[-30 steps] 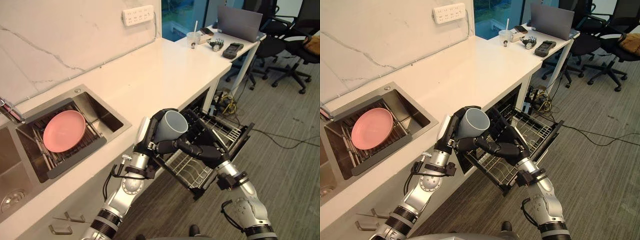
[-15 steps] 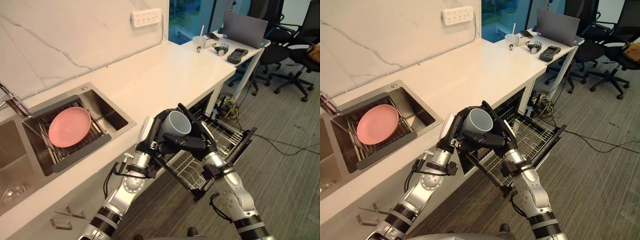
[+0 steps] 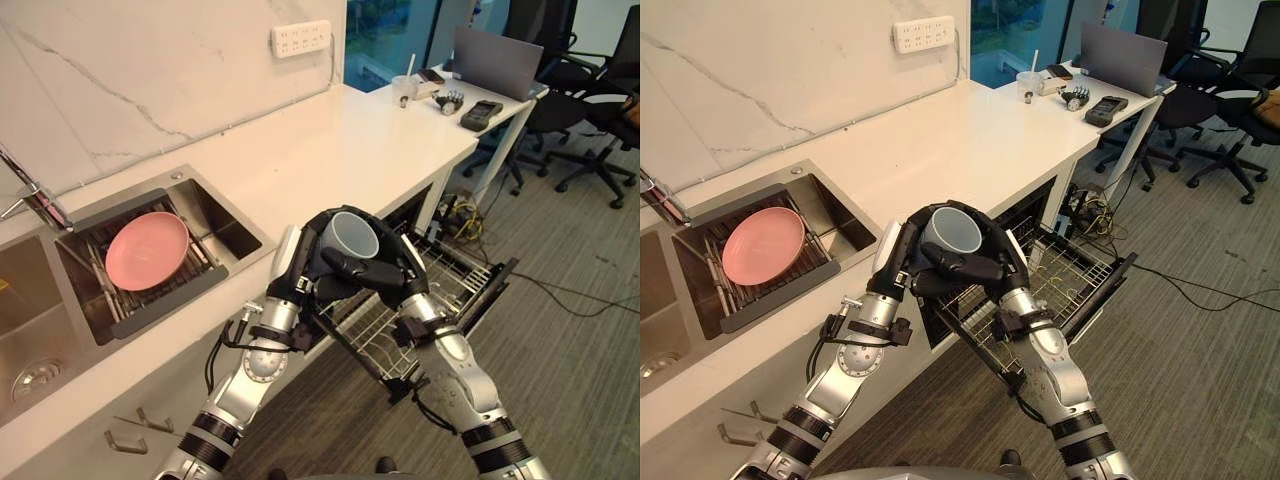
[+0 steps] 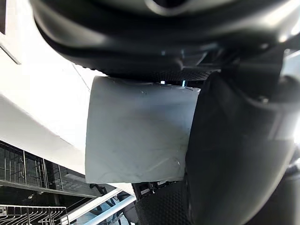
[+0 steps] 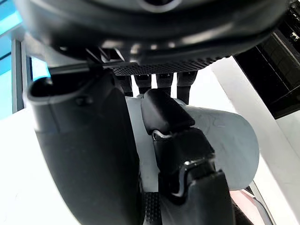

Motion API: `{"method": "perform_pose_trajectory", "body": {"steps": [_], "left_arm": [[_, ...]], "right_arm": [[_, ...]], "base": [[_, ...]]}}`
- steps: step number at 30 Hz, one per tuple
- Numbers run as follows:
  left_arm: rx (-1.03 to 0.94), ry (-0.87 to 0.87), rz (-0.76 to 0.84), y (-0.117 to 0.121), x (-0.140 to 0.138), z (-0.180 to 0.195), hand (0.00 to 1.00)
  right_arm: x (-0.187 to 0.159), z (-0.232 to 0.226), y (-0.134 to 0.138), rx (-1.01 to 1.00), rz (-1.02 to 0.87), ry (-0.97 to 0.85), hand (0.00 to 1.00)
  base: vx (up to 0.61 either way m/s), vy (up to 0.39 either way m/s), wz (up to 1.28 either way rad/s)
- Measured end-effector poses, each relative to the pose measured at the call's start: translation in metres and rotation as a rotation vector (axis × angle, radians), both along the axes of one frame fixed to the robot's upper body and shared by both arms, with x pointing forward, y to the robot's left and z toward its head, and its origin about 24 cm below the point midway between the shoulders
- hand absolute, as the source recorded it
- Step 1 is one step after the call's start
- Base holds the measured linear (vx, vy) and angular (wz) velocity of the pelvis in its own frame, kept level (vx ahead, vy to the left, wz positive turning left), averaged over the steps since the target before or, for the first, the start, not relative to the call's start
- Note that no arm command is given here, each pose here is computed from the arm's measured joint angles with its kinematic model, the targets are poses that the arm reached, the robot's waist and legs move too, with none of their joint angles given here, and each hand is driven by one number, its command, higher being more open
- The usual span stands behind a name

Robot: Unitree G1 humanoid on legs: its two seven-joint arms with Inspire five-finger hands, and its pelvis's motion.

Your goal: Walk over to the sink, pick up the cup, carry it to the dishwasher, place the cup inside the dishwasher, then close the dishwasher door

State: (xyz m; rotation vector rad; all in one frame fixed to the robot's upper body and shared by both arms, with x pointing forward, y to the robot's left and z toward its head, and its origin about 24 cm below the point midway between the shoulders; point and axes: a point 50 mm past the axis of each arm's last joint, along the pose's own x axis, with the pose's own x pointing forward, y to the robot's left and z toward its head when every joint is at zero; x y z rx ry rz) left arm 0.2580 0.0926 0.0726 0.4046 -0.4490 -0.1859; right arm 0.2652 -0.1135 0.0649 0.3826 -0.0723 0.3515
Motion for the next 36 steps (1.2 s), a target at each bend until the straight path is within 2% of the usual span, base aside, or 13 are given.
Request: {"method": "perform_pose_trajectory", "body": {"steps": [1, 2, 10, 18, 24, 31, 33, 36], "left_arm": [[-0.003, 0.000, 0.002, 0.000, 0.000, 0.000, 0.00], [-0.007, -0.001, 0.006, -0.001, 0.000, 0.000, 1.00], [-0.026, -0.019, 0.047, -0.008, 0.000, 0.002, 1.00], [-0.031, -0.060, 0.040, -0.017, -0.009, 0.008, 1.00], [-0.077, -0.115, 0.054, -0.016, -0.016, 0.016, 1.00], [-0.095, -0.102, 0.044, -0.013, -0.021, 0.014, 1.00], [-0.146, -0.055, 0.000, -0.011, -0.024, 0.014, 1.00], [-0.280, 0.115, -0.176, -0.011, -0.028, 0.003, 1.00]], "right_arm": [[0.000, 0.000, 0.001, 0.001, -0.003, 0.000, 0.00], [0.000, 0.000, 0.001, 0.003, -0.010, -0.002, 0.00], [-0.002, 0.001, 0.009, 0.023, -0.095, -0.008, 0.00], [-0.001, 0.005, 0.005, 0.089, -0.211, -0.024, 0.00], [0.004, -0.003, -0.018, 0.175, -0.402, 0.041, 0.00], [0.003, 0.001, -0.039, 0.223, -0.586, 0.025, 0.00], [0.003, 0.001, -0.047, 0.228, -0.631, 0.024, 0.00], [-0.001, -0.001, -0.066, 0.208, -0.715, 0.019, 0.00]], "base": [[0.00, 0.000, 0.00], [0.00, 0.000, 0.00], [-0.02, -0.005, 0.01], [-0.04, -0.008, 0.06], [-0.04, -0.004, 0.10], [-0.02, -0.005, 0.04], [-0.01, -0.001, 0.02], [-0.02, -0.003, 0.05]]}}
